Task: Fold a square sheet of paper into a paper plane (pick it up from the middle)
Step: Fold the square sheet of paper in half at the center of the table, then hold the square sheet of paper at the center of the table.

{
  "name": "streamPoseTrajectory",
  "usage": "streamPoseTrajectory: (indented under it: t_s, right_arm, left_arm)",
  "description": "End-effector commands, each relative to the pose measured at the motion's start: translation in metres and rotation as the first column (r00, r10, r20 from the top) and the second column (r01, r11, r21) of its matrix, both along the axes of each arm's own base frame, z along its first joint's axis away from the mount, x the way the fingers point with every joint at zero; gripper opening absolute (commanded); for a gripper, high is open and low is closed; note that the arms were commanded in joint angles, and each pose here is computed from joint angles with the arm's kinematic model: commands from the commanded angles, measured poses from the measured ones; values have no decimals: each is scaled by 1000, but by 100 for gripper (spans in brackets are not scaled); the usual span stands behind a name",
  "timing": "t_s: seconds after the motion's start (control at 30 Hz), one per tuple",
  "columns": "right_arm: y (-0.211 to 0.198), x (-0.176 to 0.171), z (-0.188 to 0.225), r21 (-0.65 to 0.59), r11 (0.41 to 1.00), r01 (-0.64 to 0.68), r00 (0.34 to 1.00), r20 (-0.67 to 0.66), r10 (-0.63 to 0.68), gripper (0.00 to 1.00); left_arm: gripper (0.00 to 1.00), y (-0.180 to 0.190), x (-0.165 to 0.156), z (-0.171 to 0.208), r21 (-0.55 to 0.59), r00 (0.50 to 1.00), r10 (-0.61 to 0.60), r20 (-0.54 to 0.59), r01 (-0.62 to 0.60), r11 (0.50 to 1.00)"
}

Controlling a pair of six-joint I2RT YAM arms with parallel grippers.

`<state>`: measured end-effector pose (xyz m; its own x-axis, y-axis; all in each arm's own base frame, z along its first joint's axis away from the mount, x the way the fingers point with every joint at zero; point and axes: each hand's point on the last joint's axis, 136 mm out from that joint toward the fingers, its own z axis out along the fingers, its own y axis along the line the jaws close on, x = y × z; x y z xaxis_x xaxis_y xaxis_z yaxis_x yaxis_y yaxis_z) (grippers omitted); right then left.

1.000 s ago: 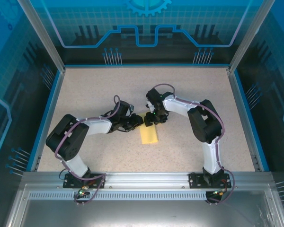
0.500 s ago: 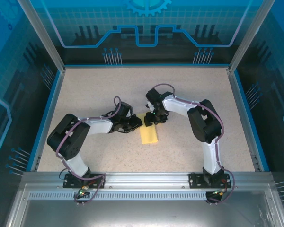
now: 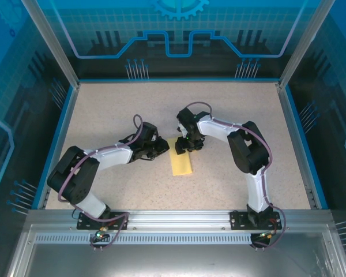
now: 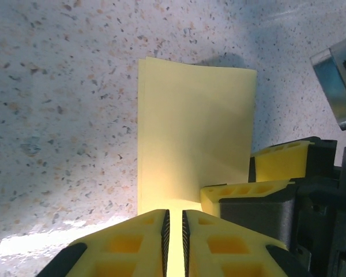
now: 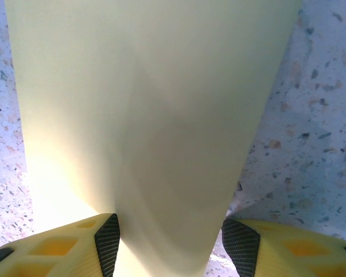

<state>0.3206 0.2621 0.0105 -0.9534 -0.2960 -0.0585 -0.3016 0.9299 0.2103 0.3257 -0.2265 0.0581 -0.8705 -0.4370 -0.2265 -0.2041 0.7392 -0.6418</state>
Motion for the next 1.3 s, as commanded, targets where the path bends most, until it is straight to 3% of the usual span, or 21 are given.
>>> streamPoseTrajectory:
  t_s: [0.0, 0.63, 1.27]
  right_arm:
    - [-28, -24, -63, -153, 987, -37, 995, -95, 23, 59]
    - [-29, -22, -70, -170, 984, -58, 994, -101, 41, 59]
    - [-29, -25, -76, -169, 984, -56, 992, -120, 36, 60]
  left_arm:
    - [17, 5, -5, -2, 43, 1000, -11, -4, 11, 999]
    - [17, -19, -7, -8, -27, 992, -117, -45, 116, 993]
    - [12, -38, -5, -19, -48, 987, -149, -67, 146, 988]
